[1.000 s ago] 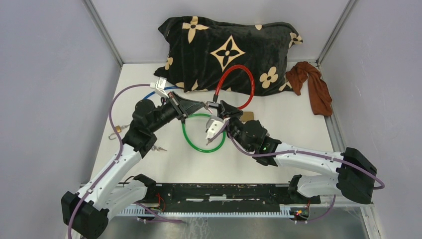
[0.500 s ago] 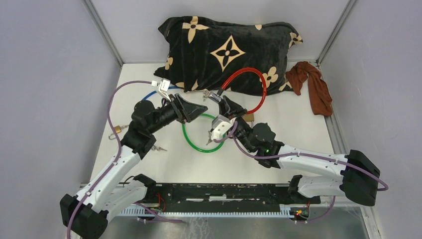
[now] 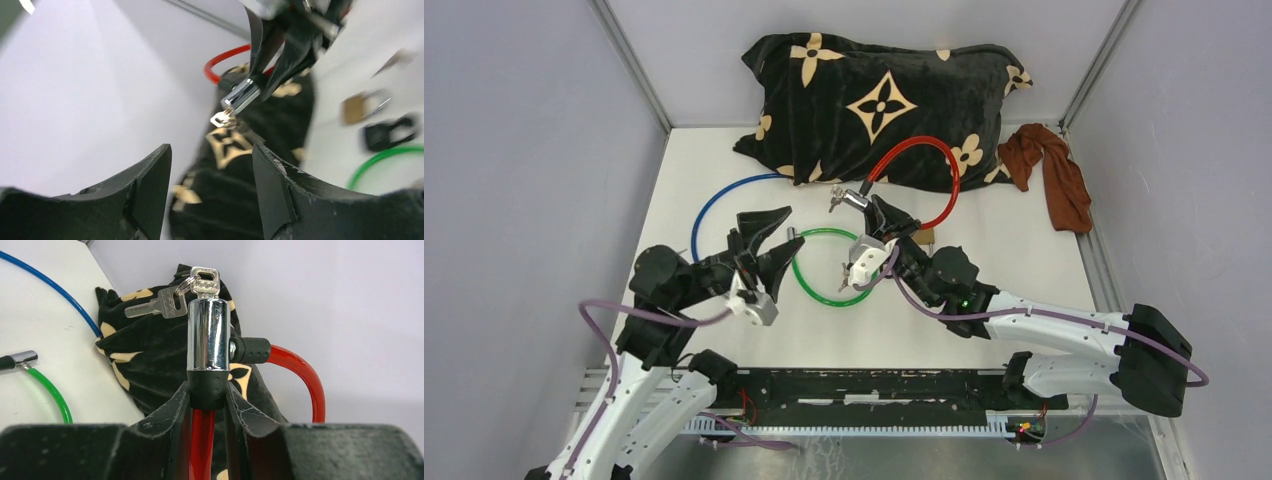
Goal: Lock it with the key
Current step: Lock the lock.
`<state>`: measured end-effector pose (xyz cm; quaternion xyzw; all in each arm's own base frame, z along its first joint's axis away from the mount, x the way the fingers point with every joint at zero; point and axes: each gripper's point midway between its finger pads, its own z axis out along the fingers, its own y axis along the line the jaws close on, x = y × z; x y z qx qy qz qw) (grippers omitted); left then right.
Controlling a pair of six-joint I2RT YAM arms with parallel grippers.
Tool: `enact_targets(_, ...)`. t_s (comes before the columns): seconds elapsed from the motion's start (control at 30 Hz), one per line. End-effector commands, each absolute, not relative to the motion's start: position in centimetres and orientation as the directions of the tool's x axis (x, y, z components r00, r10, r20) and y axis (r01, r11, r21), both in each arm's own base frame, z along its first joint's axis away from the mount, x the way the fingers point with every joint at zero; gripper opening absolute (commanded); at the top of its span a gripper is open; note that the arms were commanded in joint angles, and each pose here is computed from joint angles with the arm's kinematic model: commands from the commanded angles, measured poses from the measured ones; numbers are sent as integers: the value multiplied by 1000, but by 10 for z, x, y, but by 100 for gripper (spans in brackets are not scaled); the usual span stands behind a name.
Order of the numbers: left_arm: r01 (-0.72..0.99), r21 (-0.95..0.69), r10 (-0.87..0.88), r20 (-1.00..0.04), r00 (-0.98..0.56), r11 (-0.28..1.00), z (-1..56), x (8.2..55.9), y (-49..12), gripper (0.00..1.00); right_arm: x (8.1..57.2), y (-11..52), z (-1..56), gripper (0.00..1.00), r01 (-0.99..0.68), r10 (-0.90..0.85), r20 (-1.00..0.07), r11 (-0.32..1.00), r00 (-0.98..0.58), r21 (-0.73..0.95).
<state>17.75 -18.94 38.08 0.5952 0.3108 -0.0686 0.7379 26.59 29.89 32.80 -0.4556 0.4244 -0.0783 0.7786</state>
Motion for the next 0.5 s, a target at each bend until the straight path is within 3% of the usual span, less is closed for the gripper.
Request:
enact_targets(0.0,-334,942,347,310,885,12,394,194,-200,66,258,297,373,0,-235,-438,-590,631,679,-739)
enact_targets(0.07,-518,855,319,495,808,-14,406,192,-207,67,258,297,373,0,-238,-437,-589,628,680,-741)
enact_targets(0.17,-651,757,290,638,714,-61,407,196,-216,68,256,297,375,0,-246,-431,-590,625,683,-741)
enact_targets(0.33,-761,646,238,749,618,-58,402,198,-228,65,253,300,378,0,-268,-418,-590,610,690,-746)
enact_targets(0.47,-750,654,273,743,611,-99,399,214,-227,57,252,301,381,0,-271,-424,-585,598,692,-755)
